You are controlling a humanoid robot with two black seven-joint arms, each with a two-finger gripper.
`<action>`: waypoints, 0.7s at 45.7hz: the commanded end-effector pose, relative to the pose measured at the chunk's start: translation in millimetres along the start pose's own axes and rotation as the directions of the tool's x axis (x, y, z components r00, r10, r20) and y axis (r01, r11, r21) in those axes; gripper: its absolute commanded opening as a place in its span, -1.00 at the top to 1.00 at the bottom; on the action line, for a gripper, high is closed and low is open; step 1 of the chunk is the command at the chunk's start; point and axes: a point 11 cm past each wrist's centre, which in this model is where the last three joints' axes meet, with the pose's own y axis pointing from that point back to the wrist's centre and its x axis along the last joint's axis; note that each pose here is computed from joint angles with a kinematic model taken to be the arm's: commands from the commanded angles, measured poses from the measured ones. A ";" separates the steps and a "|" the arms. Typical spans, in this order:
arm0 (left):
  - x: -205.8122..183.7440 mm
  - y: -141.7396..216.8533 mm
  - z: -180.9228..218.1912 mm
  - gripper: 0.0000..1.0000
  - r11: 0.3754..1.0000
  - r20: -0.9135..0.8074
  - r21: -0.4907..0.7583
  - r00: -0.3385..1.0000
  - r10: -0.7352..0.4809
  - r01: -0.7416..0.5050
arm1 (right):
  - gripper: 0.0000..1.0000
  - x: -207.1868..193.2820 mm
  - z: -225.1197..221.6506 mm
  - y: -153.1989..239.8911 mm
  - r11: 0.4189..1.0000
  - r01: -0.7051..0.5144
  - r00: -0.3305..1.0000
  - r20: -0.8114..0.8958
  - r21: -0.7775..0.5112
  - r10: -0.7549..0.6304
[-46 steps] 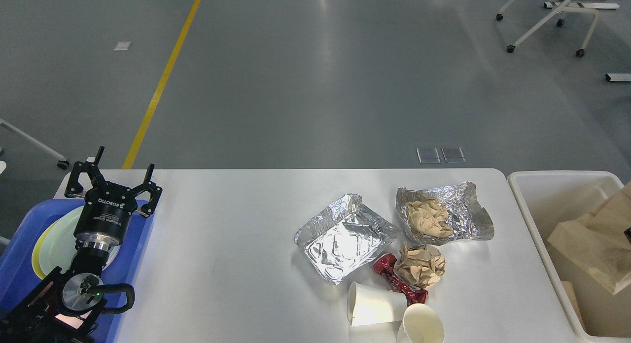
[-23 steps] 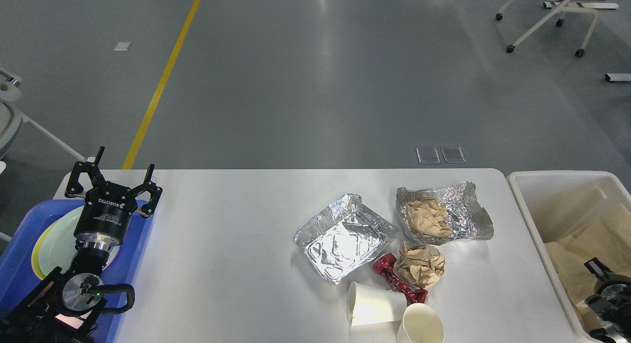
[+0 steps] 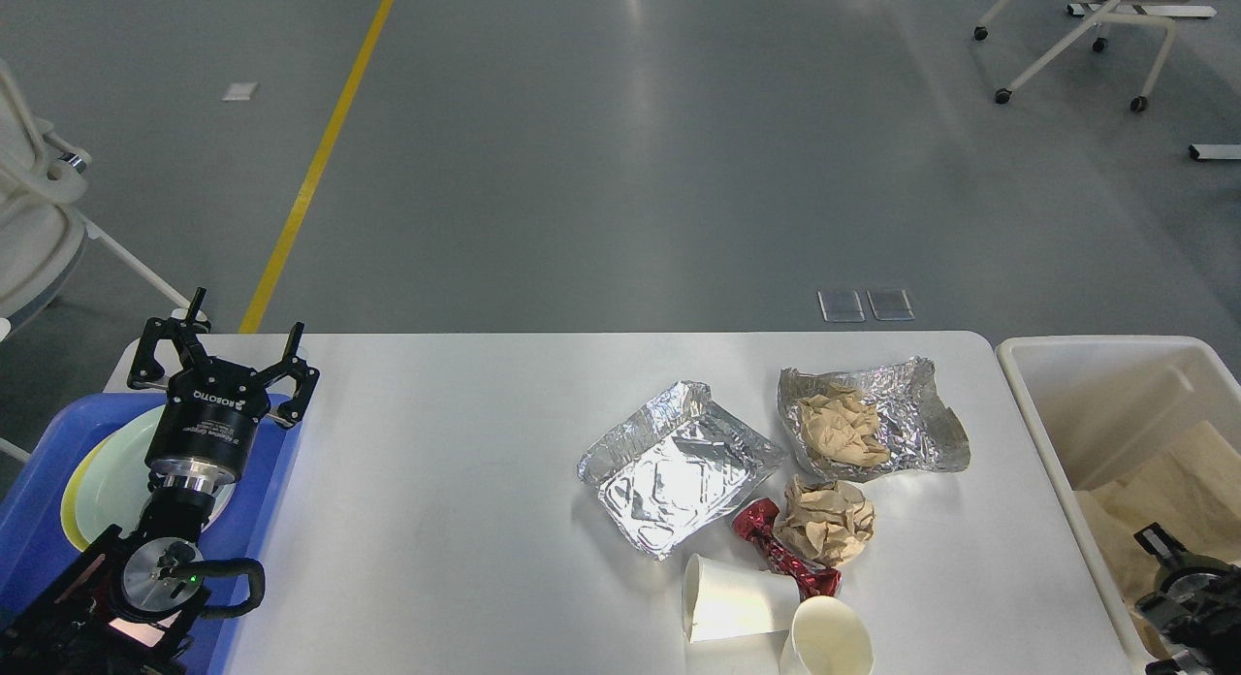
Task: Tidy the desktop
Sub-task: 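Drop the brown paper bag into the white bin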
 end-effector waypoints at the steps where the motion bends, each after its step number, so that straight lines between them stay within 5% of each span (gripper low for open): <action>1: -0.1 -0.1 0.1 -0.93 1.000 0.000 0.000 1.000 0.000 0.000 | -0.36 0.7 6.3 0.1 1.000 -0.018 1.000 0.000 -0.008 0.018; 3: -0.1 -0.1 0.1 -0.93 1.000 0.000 0.000 1.000 0.000 0.000 | -0.92 2.8 6.1 0.0 0.999 -0.031 1.000 0.000 -0.007 0.031; 4: -0.2 0.0 -0.3 -0.93 1.000 0.000 0.001 1.000 -0.001 0.001 | -1.00 3.5 6.2 0.1 0.999 -0.037 0.999 0.002 -0.008 0.037; 32: 0.3 0.1 0.1 -0.93 1.000 0.000 0.000 1.000 0.001 -0.001 | -1.00 24.9 1.6 -2.0 1.000 -0.012 0.998 -0.054 0.007 0.012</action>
